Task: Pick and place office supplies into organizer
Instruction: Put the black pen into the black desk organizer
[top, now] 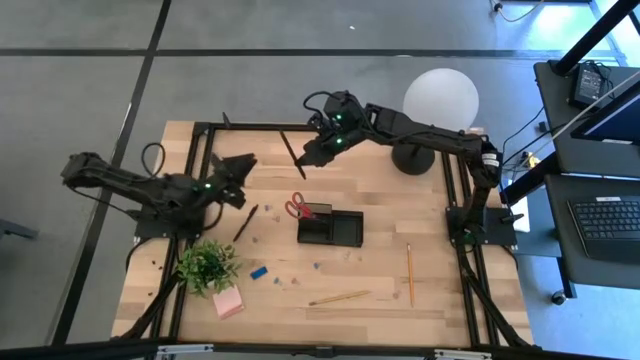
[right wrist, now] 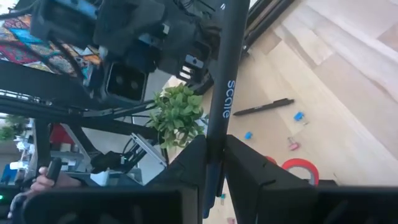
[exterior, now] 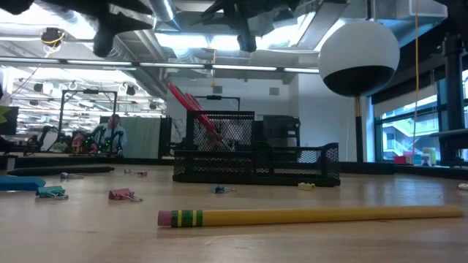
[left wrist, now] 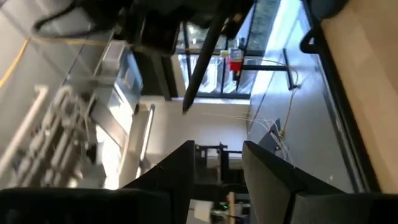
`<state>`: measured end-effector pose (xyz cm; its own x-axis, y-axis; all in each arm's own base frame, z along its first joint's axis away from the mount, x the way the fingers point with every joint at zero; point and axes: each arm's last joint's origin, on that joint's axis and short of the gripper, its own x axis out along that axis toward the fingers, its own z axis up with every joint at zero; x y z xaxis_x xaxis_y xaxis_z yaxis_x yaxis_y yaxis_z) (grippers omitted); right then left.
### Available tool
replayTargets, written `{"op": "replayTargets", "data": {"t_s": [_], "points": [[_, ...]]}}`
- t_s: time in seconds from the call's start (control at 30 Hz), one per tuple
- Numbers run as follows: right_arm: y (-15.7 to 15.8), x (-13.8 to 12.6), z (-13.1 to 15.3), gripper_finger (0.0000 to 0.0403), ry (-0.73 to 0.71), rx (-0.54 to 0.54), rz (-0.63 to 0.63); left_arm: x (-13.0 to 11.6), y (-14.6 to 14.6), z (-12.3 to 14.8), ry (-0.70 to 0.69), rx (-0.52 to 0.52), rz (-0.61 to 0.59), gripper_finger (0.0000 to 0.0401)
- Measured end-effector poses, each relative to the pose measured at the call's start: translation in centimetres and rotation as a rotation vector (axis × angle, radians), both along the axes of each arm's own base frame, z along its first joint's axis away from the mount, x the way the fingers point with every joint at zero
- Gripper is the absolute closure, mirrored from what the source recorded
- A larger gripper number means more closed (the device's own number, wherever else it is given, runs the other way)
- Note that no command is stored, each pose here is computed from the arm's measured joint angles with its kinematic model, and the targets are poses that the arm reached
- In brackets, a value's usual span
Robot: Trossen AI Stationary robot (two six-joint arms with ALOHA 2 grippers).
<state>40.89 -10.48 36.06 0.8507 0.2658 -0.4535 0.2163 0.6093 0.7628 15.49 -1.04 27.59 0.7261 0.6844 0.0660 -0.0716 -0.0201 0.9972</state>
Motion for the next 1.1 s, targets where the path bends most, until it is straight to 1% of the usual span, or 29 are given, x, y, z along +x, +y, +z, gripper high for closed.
{"op": "replayTargets", "data": {"t_s": [0.23, 0.43, 0.67, 0.9, 1.03, 1.1], "points": [[0.5, 0.2, 0.0, 0.0351, 0.002, 0.021, -0.001, 2.6, 0.3, 0.8, 0.084, 0.049, 0.022, 0.0271], [0.5, 0.2, 0.1, 0.0351, 0.006, 0.037, -0.009, 4.2, 0.0, 1.8, 0.120, 0.099, -0.053, 0.0271], [0.6, 0.3, 0.3, 0.0351, -0.019, 0.030, -0.007, 5.5, -0.4, 2.5, 0.126, 0.106, -0.081, 0.0272], [0.9, 0.4, 0.3, 0.0351, -0.026, 0.032, 0.002, 6.4, -0.1, 2.0, 0.161, 0.109, -0.063, 0.0272], [0.9, 0.4, 0.3, 0.0351, -0.024, 0.032, 0.001, 6.6, -0.1, 1.8, 0.186, 0.140, -0.076, 0.0272], [0.9, 0.4, 0.3, 0.0351, -0.024, 0.033, 0.001, 6.7, -0.1, 2.0, 0.172, 0.153, -0.081, 0.0271]]}}
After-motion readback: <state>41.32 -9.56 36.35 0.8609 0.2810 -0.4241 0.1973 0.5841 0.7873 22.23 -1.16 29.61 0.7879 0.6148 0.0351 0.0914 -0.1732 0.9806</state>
